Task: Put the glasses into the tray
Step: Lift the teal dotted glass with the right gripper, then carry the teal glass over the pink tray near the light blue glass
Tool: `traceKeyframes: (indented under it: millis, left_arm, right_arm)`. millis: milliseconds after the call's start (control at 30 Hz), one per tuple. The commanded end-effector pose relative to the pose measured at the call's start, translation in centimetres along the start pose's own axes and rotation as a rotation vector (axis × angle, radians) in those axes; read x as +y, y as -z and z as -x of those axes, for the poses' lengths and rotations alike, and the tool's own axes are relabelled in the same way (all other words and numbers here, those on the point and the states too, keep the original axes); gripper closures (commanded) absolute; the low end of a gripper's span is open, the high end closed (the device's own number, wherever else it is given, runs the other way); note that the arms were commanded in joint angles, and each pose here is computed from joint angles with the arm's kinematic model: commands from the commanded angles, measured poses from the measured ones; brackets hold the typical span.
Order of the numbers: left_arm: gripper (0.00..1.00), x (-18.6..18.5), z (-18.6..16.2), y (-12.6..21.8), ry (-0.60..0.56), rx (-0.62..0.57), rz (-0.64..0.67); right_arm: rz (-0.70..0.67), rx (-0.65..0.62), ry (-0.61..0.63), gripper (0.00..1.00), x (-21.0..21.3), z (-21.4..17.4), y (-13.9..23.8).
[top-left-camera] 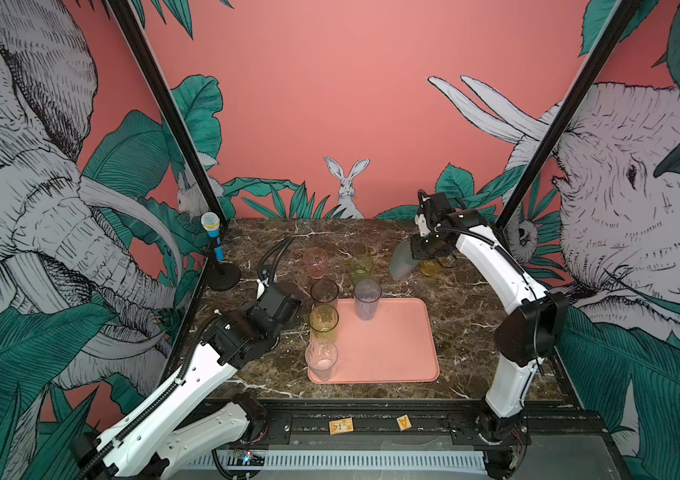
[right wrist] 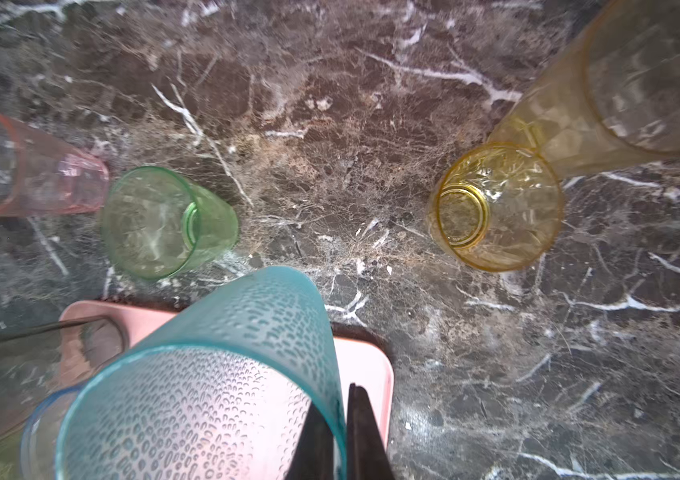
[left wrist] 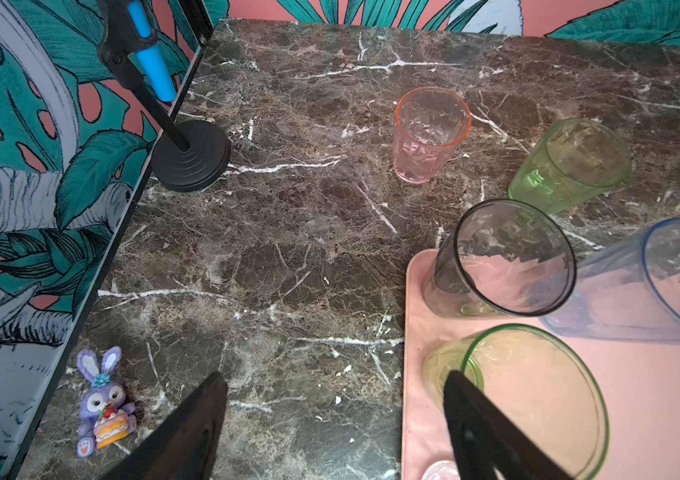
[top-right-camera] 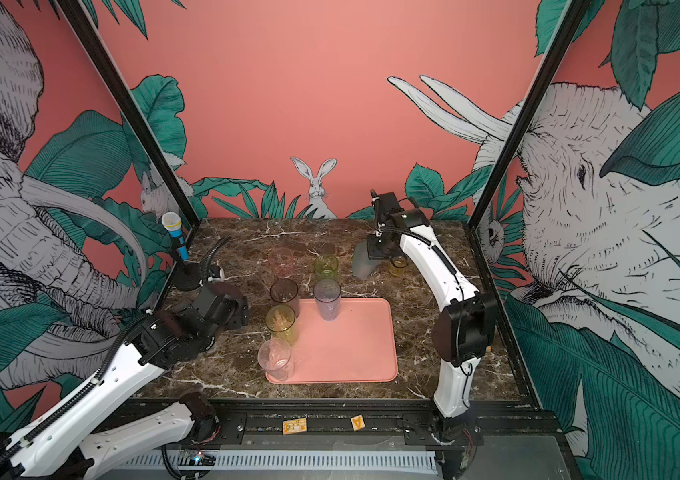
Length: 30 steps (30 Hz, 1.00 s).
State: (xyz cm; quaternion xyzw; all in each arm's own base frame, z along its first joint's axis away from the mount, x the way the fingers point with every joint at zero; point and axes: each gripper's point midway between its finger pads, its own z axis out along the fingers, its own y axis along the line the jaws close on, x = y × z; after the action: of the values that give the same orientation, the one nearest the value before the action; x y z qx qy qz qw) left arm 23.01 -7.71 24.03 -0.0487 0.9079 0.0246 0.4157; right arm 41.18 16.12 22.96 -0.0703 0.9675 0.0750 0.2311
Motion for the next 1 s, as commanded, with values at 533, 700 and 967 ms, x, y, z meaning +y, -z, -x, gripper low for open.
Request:
traceKeyframes:
  millis: [533,700,967]
  left_arm:
    - [0.17,-0.4,0.0,0.3,0.051,0.005,-0.037]
    - [0.18,-0.8,-0.1,0.0,0.062,0.015,-0.047]
    - [0.19,-1.1,-0.5,0.0,0.081,0.031,-0.066]
  right_arm:
    - [0.072,0.018,-0.019,1.00,-0.2,-8.0,7.8]
    - [0.074,0.054,0.006,1.00,0.4,-10.2,7.6]
    - [0.060,0.086,0.047,1.00,1.7,-13.2,7.4]
